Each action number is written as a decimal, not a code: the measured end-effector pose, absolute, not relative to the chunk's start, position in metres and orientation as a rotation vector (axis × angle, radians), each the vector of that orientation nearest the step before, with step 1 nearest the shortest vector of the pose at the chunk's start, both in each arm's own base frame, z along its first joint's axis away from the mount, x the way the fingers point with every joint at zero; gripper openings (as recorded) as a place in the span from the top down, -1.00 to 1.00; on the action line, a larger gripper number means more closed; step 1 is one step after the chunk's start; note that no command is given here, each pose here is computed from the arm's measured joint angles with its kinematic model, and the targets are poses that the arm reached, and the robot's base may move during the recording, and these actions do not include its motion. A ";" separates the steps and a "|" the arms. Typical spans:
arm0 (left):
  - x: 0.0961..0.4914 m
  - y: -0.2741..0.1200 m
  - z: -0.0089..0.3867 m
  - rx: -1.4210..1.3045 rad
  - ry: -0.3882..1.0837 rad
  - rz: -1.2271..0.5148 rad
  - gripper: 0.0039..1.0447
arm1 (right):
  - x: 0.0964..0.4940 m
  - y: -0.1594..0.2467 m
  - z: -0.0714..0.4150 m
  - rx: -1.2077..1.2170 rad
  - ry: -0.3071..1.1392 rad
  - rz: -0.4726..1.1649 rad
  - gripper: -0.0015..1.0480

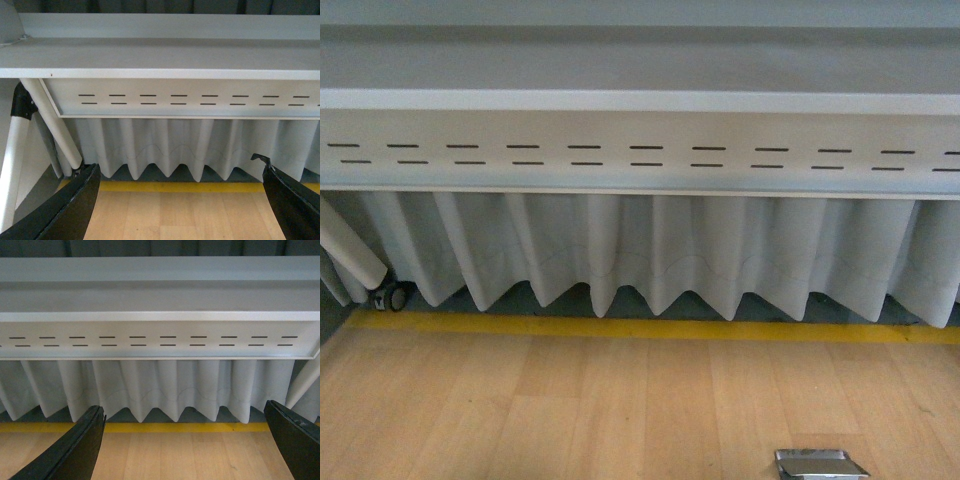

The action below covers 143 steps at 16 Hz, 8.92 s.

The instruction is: Wind up and store yellow beetle toy

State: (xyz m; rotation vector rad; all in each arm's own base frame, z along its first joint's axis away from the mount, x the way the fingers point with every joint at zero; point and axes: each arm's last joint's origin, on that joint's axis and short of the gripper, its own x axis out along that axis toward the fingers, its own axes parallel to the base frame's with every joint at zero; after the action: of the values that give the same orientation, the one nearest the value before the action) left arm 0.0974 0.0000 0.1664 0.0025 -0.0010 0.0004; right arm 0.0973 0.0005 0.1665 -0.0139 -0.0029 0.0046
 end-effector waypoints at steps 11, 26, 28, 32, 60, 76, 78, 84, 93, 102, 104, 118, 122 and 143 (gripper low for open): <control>0.097 0.000 0.166 0.002 -0.001 0.000 -0.88 | 0.097 0.000 0.167 -0.014 -0.003 0.005 -0.87; 0.097 0.000 0.166 0.002 -0.001 0.001 -0.88 | 0.097 0.000 0.167 -0.014 -0.003 0.005 -0.87; 0.097 0.000 0.166 0.002 -0.001 0.000 -0.88 | 0.097 0.000 0.167 -0.014 -0.004 0.005 -0.87; 0.097 0.000 0.166 0.001 -0.001 0.001 -0.88 | 0.097 0.000 0.167 -0.014 -0.004 0.005 -0.87; 0.097 0.000 0.166 0.000 -0.001 0.000 -0.88 | 0.097 0.000 0.167 -0.010 -0.003 0.005 -0.87; 0.097 0.000 0.166 0.000 0.003 0.000 -0.88 | 0.097 0.000 0.166 -0.010 -0.001 0.005 -0.87; 0.097 0.000 0.166 0.000 -0.001 0.000 -0.88 | 0.097 0.000 0.166 -0.010 -0.001 0.005 -0.87; 0.097 0.000 0.166 0.000 -0.001 0.000 -0.88 | 0.097 0.000 0.166 -0.010 -0.003 0.005 -0.87; 0.097 0.000 0.166 0.000 -0.002 0.000 -0.88 | 0.109 -0.011 0.170 0.108 0.273 -0.033 -0.87; 0.097 0.000 0.166 0.000 -0.001 0.000 -0.88 | 0.329 -0.022 0.183 -0.057 0.027 0.241 -0.87; 0.097 0.000 0.166 0.000 -0.001 0.000 -0.88 | 0.344 0.007 0.157 -0.129 0.091 0.509 -0.87; 0.097 0.000 0.166 0.000 -0.001 0.000 -0.88 | 0.380 0.012 0.043 -0.481 0.344 1.236 -0.87; 0.097 0.000 0.166 0.000 -0.001 0.000 -0.88 | 0.390 0.017 0.035 -0.499 0.401 1.321 -0.87; 0.097 0.000 0.166 0.000 -0.001 0.000 -0.88 | 0.397 0.025 0.026 -0.566 0.447 1.455 0.19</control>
State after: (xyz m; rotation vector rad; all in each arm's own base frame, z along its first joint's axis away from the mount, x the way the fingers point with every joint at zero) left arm 0.0974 0.0000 0.1664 0.0002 -0.0010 0.0000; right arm 0.3973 0.0252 0.0256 -0.5662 0.4468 1.4550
